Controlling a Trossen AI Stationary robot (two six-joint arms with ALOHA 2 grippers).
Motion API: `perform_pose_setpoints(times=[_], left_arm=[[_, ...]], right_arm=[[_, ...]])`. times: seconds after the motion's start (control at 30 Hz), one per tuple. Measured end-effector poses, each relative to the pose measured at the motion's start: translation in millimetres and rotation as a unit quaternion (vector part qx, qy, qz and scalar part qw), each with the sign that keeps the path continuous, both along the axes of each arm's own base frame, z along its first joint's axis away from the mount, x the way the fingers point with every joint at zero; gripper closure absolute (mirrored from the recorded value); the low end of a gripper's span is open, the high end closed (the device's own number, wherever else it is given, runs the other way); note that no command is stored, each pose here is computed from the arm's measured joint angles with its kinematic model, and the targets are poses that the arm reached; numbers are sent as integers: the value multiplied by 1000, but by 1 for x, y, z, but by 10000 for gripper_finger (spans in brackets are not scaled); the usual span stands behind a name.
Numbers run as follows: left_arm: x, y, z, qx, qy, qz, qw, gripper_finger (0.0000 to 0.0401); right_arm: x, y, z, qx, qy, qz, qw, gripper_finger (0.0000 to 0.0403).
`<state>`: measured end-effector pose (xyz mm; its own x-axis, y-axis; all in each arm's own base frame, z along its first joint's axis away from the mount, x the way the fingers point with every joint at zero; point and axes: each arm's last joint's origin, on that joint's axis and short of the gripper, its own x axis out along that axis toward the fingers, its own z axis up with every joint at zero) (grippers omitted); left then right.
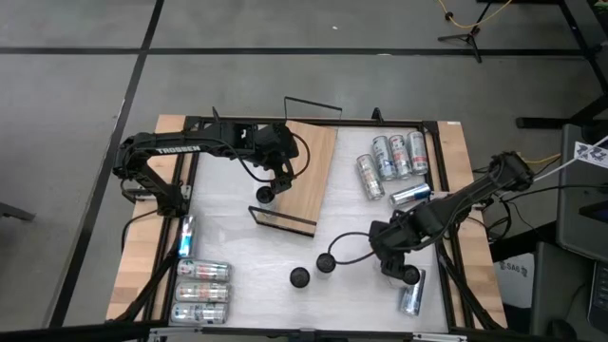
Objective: Place canned beverage on shelf
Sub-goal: Put the bottom right pink soda can on the shelf
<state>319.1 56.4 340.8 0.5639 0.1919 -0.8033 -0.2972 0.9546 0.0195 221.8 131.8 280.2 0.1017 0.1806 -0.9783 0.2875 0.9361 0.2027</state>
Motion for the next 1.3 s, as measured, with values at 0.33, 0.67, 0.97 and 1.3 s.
perform_pose_setpoints(times=[0.33, 0.67, 0.97, 1.3], left_arm=[[0, 0, 0, 0, 0, 0, 1000, 65], [0, 0, 0, 0, 0, 0, 1000, 65], [0, 0, 0, 0, 0, 0, 1000, 65], [0, 0, 0, -1, 0, 2, 1000, 65]], right_arm=[[2, 2, -6, 0, 24, 2, 1000, 15], [1, 3, -6, 17, 32, 9, 999, 15], [-9, 18, -6, -16, 12, 54, 998, 15], [-11, 23, -6, -24, 1, 64, 998, 15]])
